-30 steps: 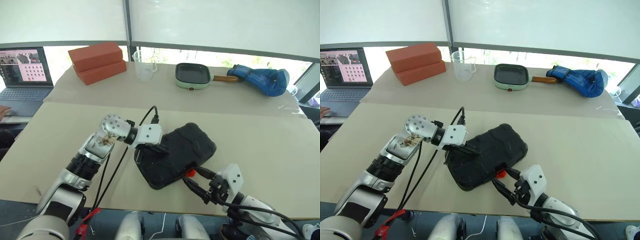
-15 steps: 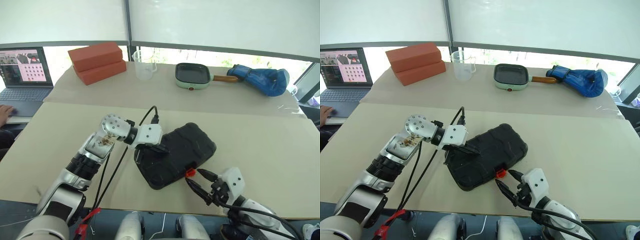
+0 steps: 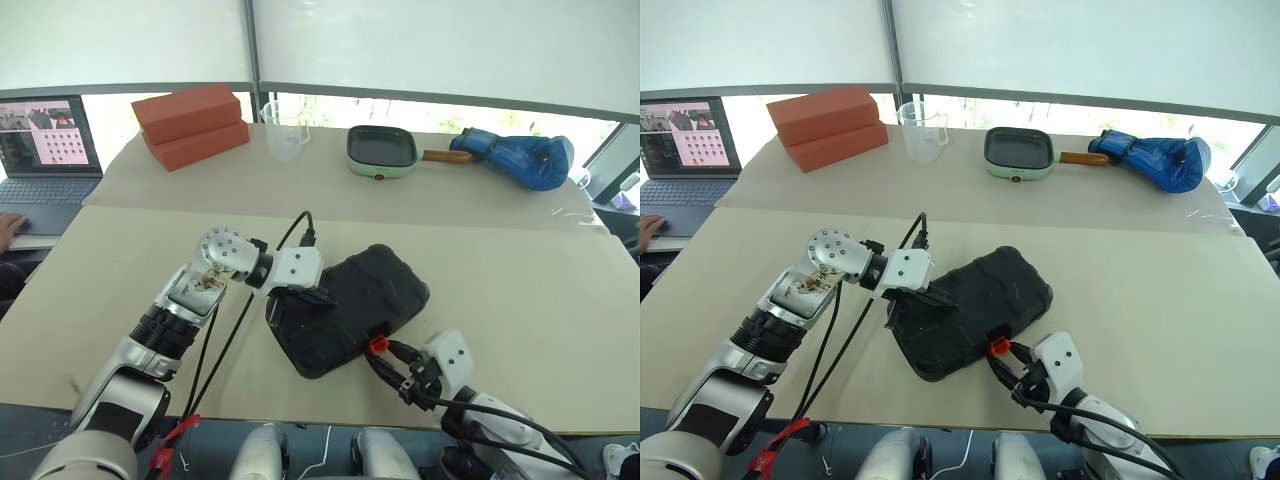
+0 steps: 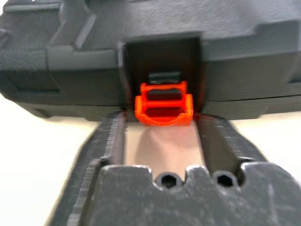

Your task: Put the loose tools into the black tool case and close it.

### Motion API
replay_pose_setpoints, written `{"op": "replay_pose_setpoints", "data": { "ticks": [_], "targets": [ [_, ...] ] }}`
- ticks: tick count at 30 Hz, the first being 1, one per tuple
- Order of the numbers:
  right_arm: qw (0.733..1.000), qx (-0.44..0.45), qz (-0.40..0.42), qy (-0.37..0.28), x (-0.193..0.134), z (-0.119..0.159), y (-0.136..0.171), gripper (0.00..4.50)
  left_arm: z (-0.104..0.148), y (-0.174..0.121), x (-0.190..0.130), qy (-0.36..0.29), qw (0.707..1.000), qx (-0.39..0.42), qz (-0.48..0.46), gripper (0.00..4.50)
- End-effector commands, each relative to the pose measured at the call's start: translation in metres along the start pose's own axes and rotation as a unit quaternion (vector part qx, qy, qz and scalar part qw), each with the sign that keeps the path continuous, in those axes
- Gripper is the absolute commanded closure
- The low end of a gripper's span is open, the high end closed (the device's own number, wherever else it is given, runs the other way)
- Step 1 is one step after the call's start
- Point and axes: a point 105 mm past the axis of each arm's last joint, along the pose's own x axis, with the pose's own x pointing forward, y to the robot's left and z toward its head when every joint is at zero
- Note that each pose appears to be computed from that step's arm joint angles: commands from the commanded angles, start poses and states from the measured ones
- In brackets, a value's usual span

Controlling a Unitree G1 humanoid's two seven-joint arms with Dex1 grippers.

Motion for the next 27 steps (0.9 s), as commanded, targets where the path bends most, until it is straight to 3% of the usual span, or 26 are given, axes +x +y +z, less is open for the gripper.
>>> {"op": "replay_pose_setpoints", "data": {
  "ticks": [1, 11, 26, 27],
  "targets": [
    [0.999, -0.015, 0.015, -0.036, -0.003, 0.019, 0.007, 3.27, -0.017, -0.013, 0.015, 0.031, 0.999, -0.024, -0.031, 4.50],
    [0.998, -0.050, 0.023, -0.026, -0.025, 0.015, 0.011, 3.27, -0.018, -0.013, 0.018, 0.029, 0.999, -0.023, -0.033, 4.50],
    [0.997, -0.059, 0.027, -0.049, -0.031, 0.001, 0.008, 3.27, -0.018, -0.013, 0.019, 0.028, 0.999, -0.022, -0.033, 4.50],
    [0.997, -0.060, 0.029, -0.046, -0.031, -0.001, 0.008, 2.79, -0.018, -0.013, 0.019, 0.028, 0.999, -0.022, -0.033, 4.50]
  ]
}}
